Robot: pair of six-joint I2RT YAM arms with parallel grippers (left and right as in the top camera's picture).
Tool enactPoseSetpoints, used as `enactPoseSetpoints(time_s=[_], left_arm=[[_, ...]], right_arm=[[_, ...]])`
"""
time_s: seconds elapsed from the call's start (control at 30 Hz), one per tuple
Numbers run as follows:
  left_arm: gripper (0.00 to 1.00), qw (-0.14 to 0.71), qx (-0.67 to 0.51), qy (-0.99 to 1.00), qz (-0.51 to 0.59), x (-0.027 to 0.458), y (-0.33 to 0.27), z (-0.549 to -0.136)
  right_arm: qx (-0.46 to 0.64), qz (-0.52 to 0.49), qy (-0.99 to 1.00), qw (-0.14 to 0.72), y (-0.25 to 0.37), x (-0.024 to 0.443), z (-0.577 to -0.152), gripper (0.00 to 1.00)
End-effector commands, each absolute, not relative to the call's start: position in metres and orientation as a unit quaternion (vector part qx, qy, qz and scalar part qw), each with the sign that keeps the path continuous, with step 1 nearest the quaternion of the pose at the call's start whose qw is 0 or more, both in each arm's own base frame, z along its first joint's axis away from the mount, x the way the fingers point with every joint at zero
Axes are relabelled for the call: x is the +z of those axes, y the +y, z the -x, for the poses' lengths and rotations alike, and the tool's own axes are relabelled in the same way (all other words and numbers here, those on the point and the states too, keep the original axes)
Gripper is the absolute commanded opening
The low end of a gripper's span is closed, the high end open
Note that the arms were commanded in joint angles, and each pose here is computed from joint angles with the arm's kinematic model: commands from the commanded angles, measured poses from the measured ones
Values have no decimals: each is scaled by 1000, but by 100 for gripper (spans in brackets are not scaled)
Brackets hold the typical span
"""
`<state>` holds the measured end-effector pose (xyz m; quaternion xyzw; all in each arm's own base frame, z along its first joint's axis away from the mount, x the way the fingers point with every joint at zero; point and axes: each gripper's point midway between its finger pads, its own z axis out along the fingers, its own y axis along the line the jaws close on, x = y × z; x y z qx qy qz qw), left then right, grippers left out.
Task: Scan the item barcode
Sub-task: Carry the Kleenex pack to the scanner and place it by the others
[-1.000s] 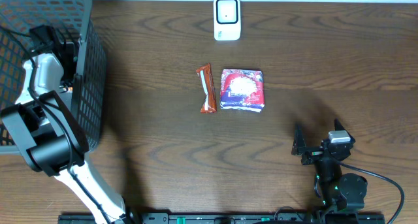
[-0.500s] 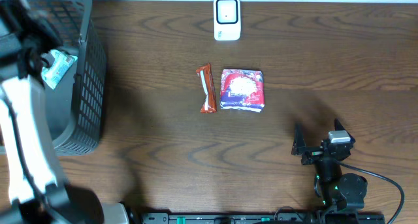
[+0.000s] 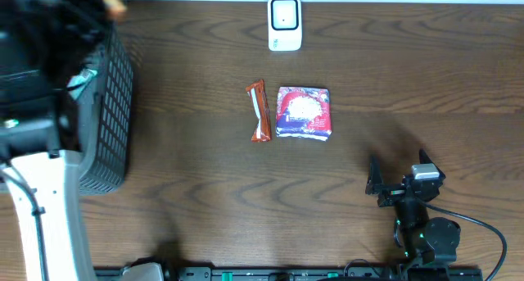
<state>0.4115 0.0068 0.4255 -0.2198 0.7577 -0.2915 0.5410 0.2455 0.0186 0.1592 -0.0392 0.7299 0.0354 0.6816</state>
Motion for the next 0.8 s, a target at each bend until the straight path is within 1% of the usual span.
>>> enactPoseSetpoints(time_s=[0.0,0.1,0.17,0.47,0.7,0.77], left_arm=[[7,513,-328,782,136,419,-55,-414],[7,467,-326,815,105,386,-102,-418],[7,438,-315,836,104,364,-119,-419],[8,261,-237,932,81,226,-188,-413],[8,172,-202,962,68,138,-216,-416],[9,150,-192,968,66,118,-220,-414]], right_arm=[[30,39,730,682,17,158,-246,99],[30,39,730,682,17,158,-246,99],[30,39,730,682,17,158,-246,99],[30,39,730,682,17,158,-246,99],[30,39,730,682,17,158,-246,99],[30,39,730,682,17,158,-246,99]])
